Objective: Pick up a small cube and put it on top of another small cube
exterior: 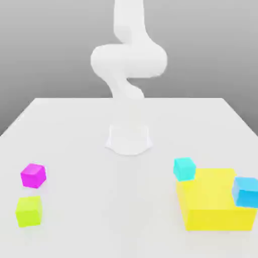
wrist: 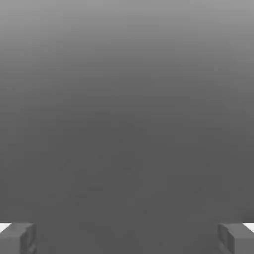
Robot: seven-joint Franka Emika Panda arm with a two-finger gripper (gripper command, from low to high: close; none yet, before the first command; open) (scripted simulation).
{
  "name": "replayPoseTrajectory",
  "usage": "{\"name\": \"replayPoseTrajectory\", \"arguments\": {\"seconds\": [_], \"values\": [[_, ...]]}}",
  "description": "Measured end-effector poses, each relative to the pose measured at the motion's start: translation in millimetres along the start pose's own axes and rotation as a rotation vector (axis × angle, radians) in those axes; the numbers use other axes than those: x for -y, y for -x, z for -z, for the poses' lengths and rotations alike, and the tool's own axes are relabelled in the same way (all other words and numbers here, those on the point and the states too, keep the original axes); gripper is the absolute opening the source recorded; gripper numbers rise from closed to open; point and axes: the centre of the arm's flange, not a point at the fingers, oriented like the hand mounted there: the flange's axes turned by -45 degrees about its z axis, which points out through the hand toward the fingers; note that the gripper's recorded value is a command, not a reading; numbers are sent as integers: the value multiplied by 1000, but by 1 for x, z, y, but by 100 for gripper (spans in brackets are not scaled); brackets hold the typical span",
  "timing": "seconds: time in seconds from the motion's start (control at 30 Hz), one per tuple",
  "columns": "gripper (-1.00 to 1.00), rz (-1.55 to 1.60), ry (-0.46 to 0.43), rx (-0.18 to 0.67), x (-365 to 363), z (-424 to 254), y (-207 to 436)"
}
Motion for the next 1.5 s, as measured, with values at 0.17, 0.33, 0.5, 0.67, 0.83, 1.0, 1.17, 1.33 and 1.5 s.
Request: {"name": "replayPoseTrajectory", "arguments": {"seconds": [0.17, 0.33, 0.5, 0.67, 0.83, 1.0, 1.17, 1.33, 1.5], "values": [[0, -229, 114, 137, -50, -104, 15], [0, -460, 219, 261, -110, -194, 54], [0, -698, 318, 379, -172, -267, 116], [0, -967, 420, 487, -236, -320, 200], [0, -1170, 485, 587, -261, -364, 283], [-100, -1191, 493, 596, -266, -406, 327], [-100, -1191, 493, 594, -266, -406, 327], [-100, -1192, 493, 595, -265, -386, 308], [-100, -1340, 573, 559, -284, -328, 302]]}}
